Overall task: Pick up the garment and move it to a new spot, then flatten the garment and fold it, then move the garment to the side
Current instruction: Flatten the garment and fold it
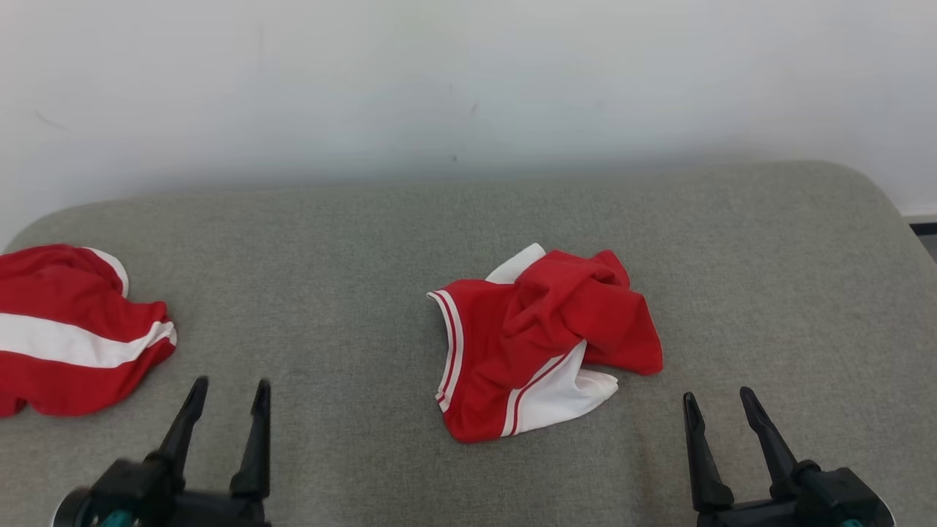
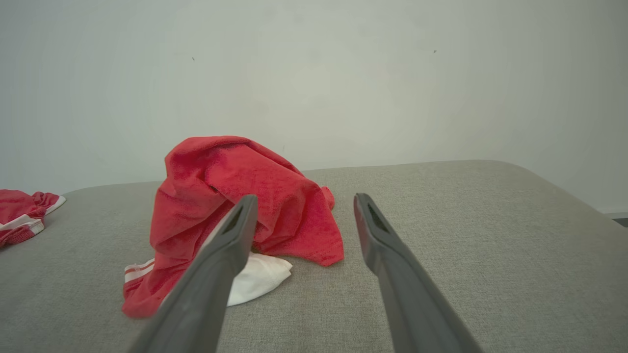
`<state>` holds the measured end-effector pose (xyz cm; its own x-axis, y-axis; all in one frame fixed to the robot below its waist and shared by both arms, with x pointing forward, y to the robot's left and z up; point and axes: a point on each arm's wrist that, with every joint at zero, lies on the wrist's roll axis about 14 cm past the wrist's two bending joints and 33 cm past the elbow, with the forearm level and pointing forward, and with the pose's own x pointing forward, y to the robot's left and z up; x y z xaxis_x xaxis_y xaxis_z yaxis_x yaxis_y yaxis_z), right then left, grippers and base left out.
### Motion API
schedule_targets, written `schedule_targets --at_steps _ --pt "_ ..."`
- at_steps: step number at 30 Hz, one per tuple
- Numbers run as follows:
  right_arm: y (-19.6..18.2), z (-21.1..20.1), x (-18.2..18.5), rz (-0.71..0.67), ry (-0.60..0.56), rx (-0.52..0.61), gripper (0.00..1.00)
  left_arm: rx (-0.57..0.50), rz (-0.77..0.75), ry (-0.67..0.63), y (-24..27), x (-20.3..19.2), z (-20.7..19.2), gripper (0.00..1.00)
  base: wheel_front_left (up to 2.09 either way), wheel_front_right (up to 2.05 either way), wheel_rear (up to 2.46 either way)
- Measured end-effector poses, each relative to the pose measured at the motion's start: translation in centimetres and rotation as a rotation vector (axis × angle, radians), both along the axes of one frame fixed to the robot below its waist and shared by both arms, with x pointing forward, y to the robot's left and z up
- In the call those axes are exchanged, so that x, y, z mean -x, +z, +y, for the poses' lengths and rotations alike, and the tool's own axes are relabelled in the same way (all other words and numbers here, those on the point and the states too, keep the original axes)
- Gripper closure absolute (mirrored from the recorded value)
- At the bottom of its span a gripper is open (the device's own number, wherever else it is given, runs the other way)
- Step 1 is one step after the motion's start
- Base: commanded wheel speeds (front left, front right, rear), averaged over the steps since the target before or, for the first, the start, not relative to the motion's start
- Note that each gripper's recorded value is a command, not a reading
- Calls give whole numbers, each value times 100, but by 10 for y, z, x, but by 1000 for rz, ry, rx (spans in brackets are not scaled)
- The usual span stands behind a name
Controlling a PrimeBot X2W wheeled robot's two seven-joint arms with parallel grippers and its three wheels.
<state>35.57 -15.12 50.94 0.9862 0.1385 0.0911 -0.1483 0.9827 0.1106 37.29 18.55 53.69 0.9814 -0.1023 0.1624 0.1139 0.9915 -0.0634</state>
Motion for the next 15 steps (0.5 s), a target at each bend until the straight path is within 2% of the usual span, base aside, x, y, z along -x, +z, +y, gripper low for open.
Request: schedule_targets --at_steps 9,15 --pt "-11 -13 -13 32 -40 -5 0 -45 -7 -195 11 -55 -60 0 0 0 0" --pt "-24 -22 -19 70 -69 -14 0 -60 81 -294 -13 -79 -94 0 0 0 0"
